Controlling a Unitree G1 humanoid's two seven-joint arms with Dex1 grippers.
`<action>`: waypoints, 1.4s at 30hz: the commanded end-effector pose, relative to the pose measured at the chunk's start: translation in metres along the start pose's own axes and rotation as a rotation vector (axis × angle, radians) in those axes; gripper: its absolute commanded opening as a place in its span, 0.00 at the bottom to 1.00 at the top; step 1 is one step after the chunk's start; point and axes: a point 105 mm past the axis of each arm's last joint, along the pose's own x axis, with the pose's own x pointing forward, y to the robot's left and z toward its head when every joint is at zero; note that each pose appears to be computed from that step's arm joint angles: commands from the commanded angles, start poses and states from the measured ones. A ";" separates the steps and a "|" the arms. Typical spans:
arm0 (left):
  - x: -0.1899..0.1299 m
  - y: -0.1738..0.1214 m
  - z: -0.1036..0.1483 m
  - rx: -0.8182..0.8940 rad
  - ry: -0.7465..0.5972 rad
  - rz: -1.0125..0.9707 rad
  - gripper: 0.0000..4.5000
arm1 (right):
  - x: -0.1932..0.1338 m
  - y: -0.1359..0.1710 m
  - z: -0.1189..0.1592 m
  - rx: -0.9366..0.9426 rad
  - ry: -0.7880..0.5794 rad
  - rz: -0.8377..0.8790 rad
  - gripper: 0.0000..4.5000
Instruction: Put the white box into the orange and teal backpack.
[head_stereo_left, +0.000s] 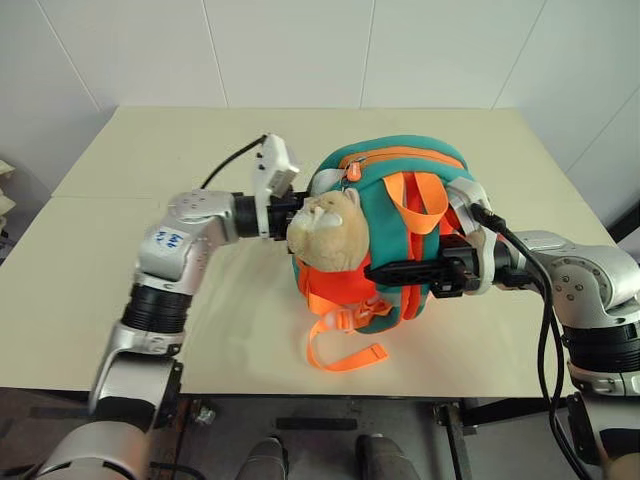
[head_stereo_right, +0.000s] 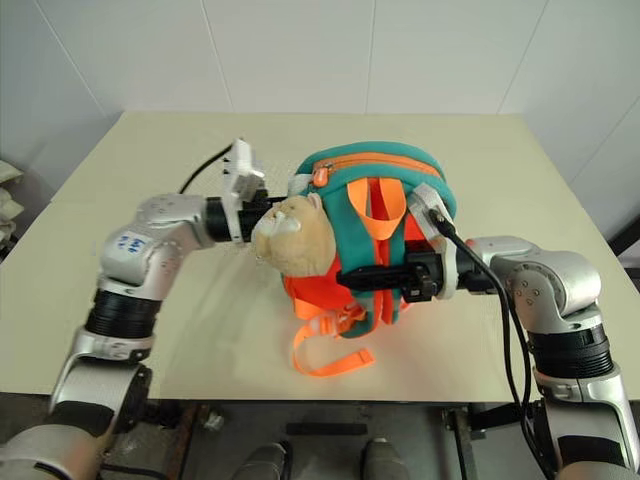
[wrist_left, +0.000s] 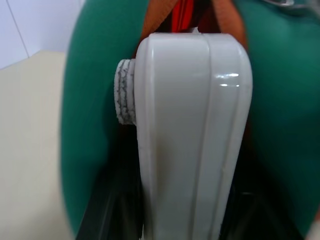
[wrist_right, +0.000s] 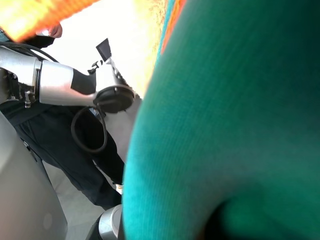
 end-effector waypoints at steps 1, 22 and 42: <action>0.010 -0.005 0.010 0.080 0.003 -0.030 0.29 | 0.003 0.008 0.004 -0.032 -0.019 0.022 0.00; -0.065 -0.008 0.014 0.149 0.105 -0.091 1.00 | 0.003 0.006 0.001 -0.024 -0.041 -0.017 0.00; -0.056 -0.048 0.027 0.122 -0.012 -0.139 1.00 | 0.008 -0.001 0.006 -0.042 -0.047 -0.009 0.00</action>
